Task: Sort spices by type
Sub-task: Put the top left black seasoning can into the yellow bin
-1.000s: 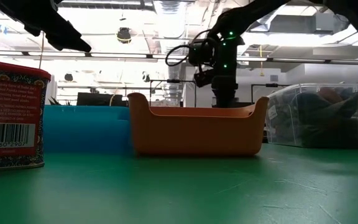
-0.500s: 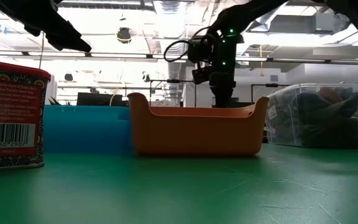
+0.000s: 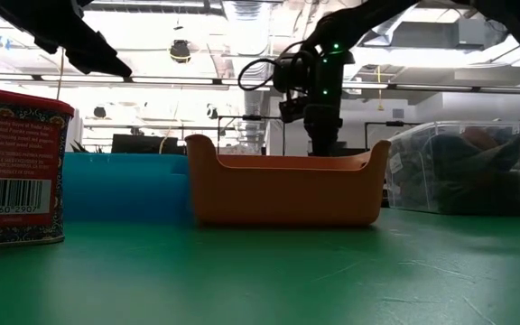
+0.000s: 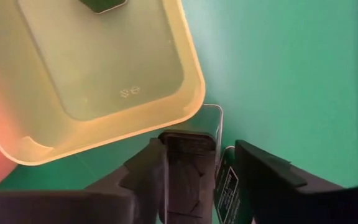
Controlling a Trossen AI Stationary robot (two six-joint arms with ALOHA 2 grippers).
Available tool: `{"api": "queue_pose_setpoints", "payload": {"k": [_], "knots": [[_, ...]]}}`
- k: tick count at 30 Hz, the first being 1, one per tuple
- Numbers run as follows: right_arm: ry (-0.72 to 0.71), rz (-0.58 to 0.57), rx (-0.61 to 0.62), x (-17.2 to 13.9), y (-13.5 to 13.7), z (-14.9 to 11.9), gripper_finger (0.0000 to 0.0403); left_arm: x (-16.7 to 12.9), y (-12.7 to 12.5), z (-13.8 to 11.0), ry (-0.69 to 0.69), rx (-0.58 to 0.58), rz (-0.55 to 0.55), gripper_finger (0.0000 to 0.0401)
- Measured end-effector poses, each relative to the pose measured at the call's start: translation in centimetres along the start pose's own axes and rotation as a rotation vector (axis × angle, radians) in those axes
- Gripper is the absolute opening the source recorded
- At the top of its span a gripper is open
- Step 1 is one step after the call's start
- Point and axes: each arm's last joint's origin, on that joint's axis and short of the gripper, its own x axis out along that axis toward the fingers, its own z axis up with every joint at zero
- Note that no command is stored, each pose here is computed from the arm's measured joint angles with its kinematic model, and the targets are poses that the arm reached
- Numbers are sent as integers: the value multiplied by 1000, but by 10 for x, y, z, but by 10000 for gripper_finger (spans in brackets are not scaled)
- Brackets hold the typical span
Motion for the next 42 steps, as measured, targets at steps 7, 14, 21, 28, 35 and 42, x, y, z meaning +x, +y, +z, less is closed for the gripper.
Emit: {"api": "queue_pose_setpoints", "payload": {"k": [7, 14, 21, 28, 35, 42], "knots": [[3, 0, -17, 1, -1, 0, 250, 0, 0, 0, 4, -2, 1, 245], [-6, -6, -24, -9, -7, -2, 250, 0, 0, 0, 4, -2, 1, 245], [10, -3, -5, -11, -11, -4, 250, 0, 0, 0, 3, -3, 1, 245], [5, -3, 5, -11, -8, -4, 250, 0, 0, 0, 3, -3, 1, 245], [1, -6, 19, -2, -5, -6, 250, 0, 0, 0, 4, -2, 1, 245], [-18, -47, 10, 3, -5, -5, 250, 0, 0, -1, 7, 4, 1, 245]]}}
